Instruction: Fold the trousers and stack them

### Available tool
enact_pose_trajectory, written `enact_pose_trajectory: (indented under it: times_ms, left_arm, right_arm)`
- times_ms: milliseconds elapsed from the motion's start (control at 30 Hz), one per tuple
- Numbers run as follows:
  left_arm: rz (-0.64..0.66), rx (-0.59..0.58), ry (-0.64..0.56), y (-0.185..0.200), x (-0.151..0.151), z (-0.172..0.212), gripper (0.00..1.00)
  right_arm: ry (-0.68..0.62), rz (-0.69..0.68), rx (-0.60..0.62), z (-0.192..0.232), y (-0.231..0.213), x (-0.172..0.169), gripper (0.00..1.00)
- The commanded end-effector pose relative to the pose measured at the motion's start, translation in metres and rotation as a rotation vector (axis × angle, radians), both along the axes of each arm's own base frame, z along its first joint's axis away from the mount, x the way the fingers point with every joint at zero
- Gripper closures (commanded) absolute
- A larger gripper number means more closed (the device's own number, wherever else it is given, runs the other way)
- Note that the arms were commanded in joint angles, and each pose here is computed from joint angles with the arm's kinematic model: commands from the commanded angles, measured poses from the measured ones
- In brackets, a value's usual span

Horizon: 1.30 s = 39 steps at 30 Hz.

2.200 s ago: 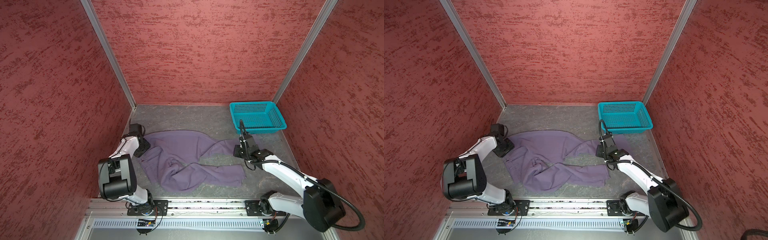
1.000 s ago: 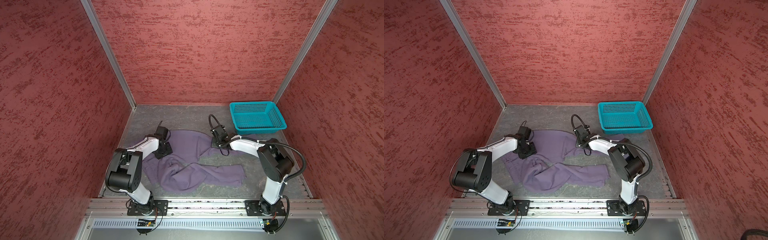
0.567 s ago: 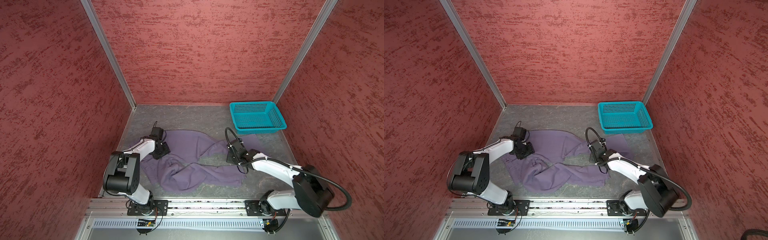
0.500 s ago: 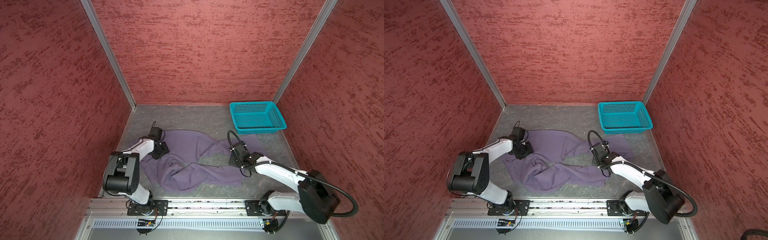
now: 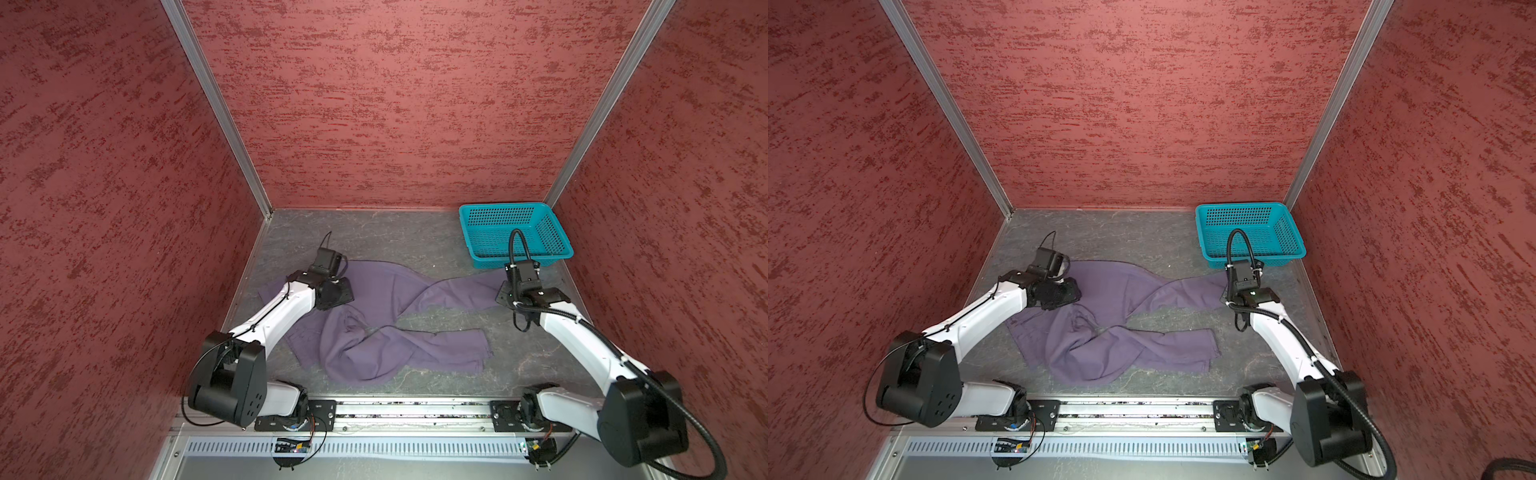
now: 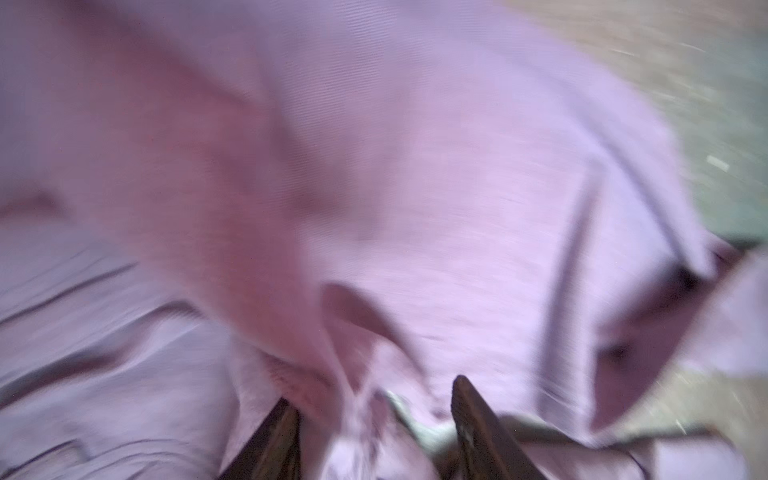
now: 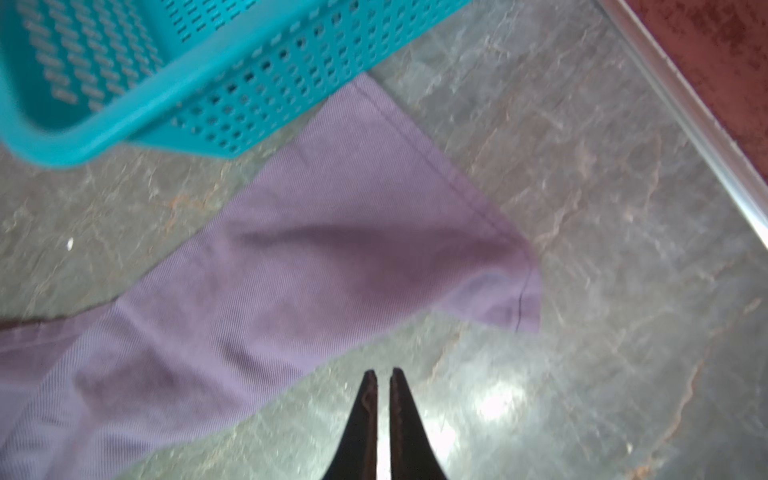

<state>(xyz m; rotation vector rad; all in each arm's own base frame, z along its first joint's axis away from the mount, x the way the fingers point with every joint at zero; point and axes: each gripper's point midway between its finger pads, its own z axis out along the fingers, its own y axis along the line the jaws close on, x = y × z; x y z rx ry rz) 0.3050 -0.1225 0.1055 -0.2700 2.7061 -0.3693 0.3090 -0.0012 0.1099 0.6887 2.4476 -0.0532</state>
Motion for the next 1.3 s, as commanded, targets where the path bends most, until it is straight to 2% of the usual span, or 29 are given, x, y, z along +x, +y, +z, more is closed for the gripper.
enact_pose_trajectory:
  times_ms: [0, 200, 333, 400, 467, 533, 633, 800, 933, 1000, 1067, 1167, 1267]
  left_arm:
    - [-0.149, -0.005, -0.092, -0.042, 0.003, 0.026, 0.44]
    - [-0.352, 0.009, -0.094, -0.114, -0.01, 0.019, 0.43]
    - [-0.357, 0.087, -0.038, -0.119, -0.012, -0.001, 0.43]
    - [-0.337, 0.102, -0.023, -0.112, -0.012, -0.008, 0.4]
    - [-0.298, 0.113, 0.001, -0.098, -0.013, -0.014, 0.36]
    - [-0.247, 0.117, 0.017, -0.082, -0.014, -0.018, 0.34]
    - [-0.143, 0.087, 0.048, -0.048, -0.018, -0.022, 0.34]
    - [0.107, 0.072, 0.091, 0.034, -0.029, -0.028, 0.33]
    - [0.275, 0.071, 0.104, 0.085, -0.043, -0.028, 0.28]
    - [0.319, 0.064, 0.1, 0.097, -0.046, -0.03, 0.25]
    - [0.36, 0.064, 0.113, 0.108, -0.048, -0.035, 0.25]
    - [0.406, 0.046, 0.159, 0.117, -0.049, -0.05, 0.25]
    - [0.454, 0.011, 0.208, 0.125, -0.048, -0.067, 0.25]
  right_arm:
    - [0.006, 0.074, 0.0, 0.001, -0.001, 0.03, 0.92]
    - [0.079, 0.101, -0.009, -0.031, 0.002, 0.056, 0.89]
    - [0.099, 0.098, -0.015, -0.047, 0.0, 0.068, 0.82]
    - [0.101, 0.096, -0.014, -0.054, -0.001, 0.073, 0.74]
    - [0.096, 0.097, -0.013, -0.061, -0.003, 0.079, 0.61]
    - [0.085, 0.102, -0.014, -0.066, -0.002, 0.085, 0.52]
    - [0.075, 0.101, -0.019, -0.073, -0.003, 0.094, 0.48]
    - [0.078, 0.11, 0.003, -0.08, 0.001, 0.103, 0.38]
    - [0.103, 0.123, 0.038, -0.091, 0.007, 0.101, 0.3]
    - [0.113, 0.133, 0.062, -0.096, 0.012, 0.099, 0.36]
    - [0.117, 0.134, 0.084, -0.101, 0.015, 0.095, 0.51]
    - [0.12, 0.117, 0.099, -0.105, 0.015, 0.085, 0.81]
    - [0.122, 0.1, 0.092, -0.106, 0.011, 0.075, 0.97]
